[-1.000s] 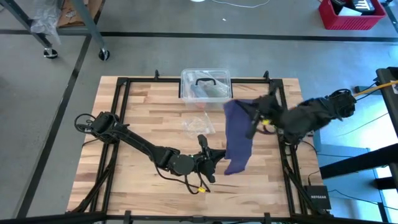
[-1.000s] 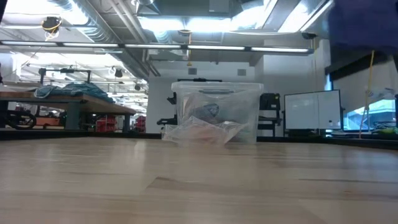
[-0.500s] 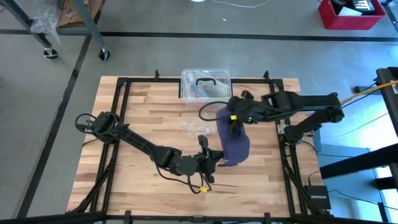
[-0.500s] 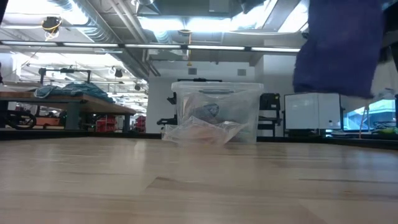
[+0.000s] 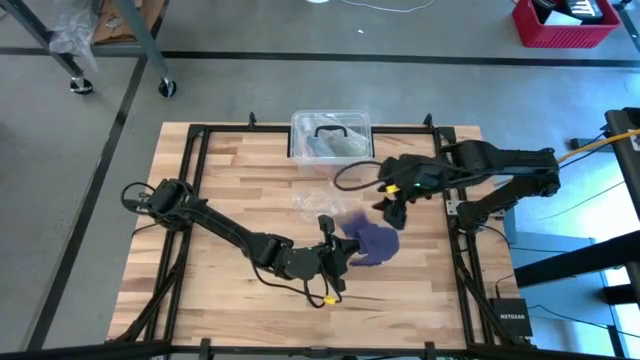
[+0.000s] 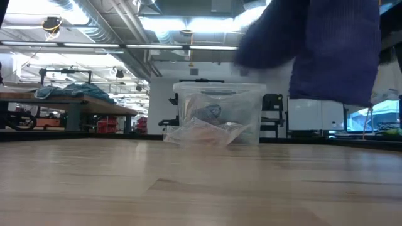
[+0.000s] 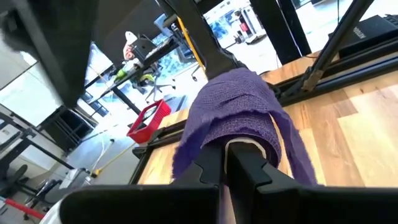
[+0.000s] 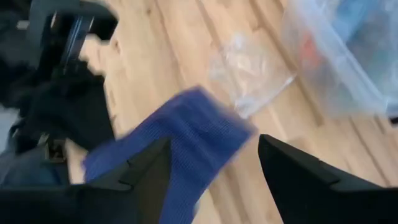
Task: Roll bandage
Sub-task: Roll the blue bandage
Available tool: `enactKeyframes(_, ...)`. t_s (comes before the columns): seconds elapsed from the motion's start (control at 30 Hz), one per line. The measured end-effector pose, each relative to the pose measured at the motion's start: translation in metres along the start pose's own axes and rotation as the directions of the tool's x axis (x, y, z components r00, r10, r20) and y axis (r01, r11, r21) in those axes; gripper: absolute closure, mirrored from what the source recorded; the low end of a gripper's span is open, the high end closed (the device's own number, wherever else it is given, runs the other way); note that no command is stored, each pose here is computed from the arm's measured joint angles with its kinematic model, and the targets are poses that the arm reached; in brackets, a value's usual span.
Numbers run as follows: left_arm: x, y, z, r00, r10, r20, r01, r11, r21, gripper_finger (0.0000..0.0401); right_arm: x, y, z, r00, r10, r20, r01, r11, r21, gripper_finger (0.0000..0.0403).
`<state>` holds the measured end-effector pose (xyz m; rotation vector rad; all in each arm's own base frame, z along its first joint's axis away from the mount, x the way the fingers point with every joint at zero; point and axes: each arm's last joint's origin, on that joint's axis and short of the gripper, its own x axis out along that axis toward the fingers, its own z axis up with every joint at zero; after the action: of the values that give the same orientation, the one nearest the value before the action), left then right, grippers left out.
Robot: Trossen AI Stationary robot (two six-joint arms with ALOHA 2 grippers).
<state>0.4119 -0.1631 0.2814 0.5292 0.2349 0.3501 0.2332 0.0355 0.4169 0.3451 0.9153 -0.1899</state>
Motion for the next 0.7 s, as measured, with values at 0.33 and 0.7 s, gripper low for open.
enactKeyframes(0.33, -0.005, -0.003, 0.005, 1.000, -0.003, 0.027, 0.003, 1.000, -0.003, 0.0400, -0.024, 0.032, -0.077, 0.999, -0.028, -0.024, 0.023, 0.982, -0.185, 0.0161)
enactKeyframes(0.7, -0.014, -0.006, 0.018, 0.993, 0.013, 0.118, -0.008, 0.999, -0.038, 0.0397, 0.035, 0.042, -0.195, 0.966, 0.153, 0.208, -0.080, 0.944, -0.319, 0.0162)
